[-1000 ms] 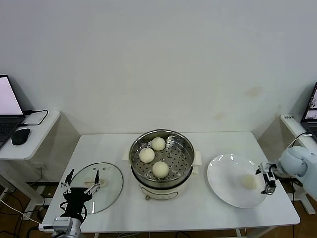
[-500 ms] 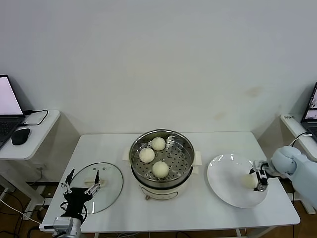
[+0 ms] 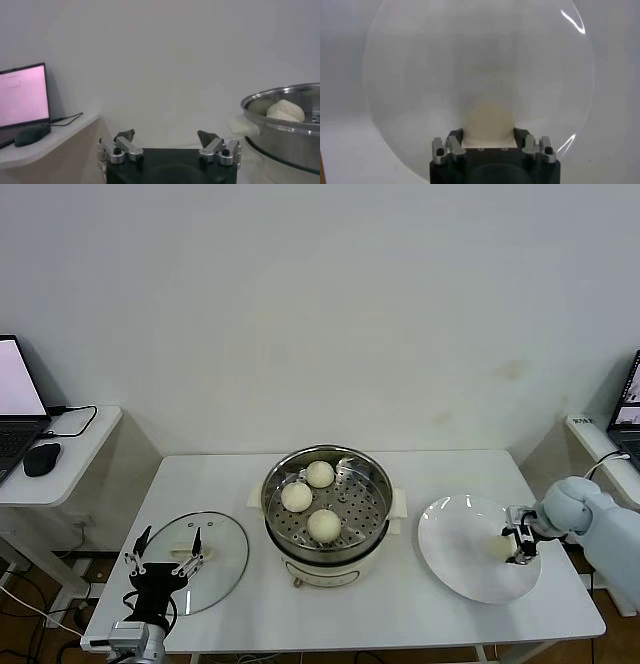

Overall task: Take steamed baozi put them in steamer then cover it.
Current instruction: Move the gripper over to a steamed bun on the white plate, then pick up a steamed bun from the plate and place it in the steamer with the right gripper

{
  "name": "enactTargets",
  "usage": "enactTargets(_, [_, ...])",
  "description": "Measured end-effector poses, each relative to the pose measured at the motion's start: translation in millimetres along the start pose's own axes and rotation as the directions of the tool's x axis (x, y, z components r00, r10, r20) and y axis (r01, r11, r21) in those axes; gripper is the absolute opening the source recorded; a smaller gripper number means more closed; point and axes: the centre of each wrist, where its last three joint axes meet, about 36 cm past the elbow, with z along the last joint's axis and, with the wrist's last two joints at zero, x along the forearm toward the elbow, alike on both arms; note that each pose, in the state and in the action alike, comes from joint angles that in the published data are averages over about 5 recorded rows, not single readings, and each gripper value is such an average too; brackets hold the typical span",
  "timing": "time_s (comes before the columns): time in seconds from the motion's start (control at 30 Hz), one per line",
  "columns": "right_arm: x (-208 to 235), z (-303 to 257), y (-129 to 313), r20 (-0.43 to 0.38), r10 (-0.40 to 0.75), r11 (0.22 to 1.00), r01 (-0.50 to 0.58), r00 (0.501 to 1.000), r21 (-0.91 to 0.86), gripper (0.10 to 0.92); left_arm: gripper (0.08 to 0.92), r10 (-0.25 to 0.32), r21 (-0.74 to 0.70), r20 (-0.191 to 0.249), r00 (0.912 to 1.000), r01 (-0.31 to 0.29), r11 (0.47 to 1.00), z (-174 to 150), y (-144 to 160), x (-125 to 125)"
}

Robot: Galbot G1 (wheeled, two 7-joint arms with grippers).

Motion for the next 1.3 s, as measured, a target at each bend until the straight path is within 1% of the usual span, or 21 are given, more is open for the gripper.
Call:
enactTargets(0.1, [3.3,0.6,-1.0,-0.001,0.002,1.0,-0.002,1.0,-0.002,0.539,0.823,-0.001,-0.001,0.002,1.0,0.001,1.0,-0.8,0.4,-0.1])
enactTargets(0.3, [22.1,0.0,-5.5,0.003,0.015,1.0,-0.015,1.0,-0.002,0.54,0.823,0.0,-0.005,0.01,1.0,0.0,1.0,-3.2,2.1,-1.0])
enactTargets(0.5, [63.3,-7.9,-16.2,0.034,0.061,0.998,-0.061,0.998,0.003,0.551,0.823,0.003,-0.005,0.019,0.9998,-0.003,1.0,-6.2,2.3,-2.1])
enactTargets(0.63, [100.0,-22.8,-26.8,0.08,0.103,0.995,-0.103,0.991,0.007,0.552,0.823,0.008,-0.004,0.023,0.9997,-0.008,1.0,-7.9,1.2,-2.1])
enactTargets(0.83, [161.9,-70.2,-44.2,0.185,0.166,0.984,-0.174,0.969,0.031,0.559,0.823,0.016,-0.002,0.027,0.9995,-0.016,1.0,-9.9,-1.6,-2.7])
enactTargets(1.0, [204.0,-120.1,-52.4,0.274,0.19,0.977,-0.21,0.943,0.044,0.56,0.823,0.016,0.003,0.03,0.9994,-0.016,1.0,-11.0,-3.1,-2.7])
enactTargets(1.17, [223.2,-170.7,-56.3,0.339,0.178,0.977,-0.206,0.924,0.048,0.56,0.823,0.012,0.002,0.032,0.9994,-0.012,1.0,-11.7,-3.7,-0.7])
enactTargets(1.3, [225.5,-209.9,-56.5,0.366,0.163,0.98,-0.194,0.916,0.049,0.56,0.823,0.004,0.0,0.034,0.9994,-0.004,1.0,-11.7,-4.0,0.1])
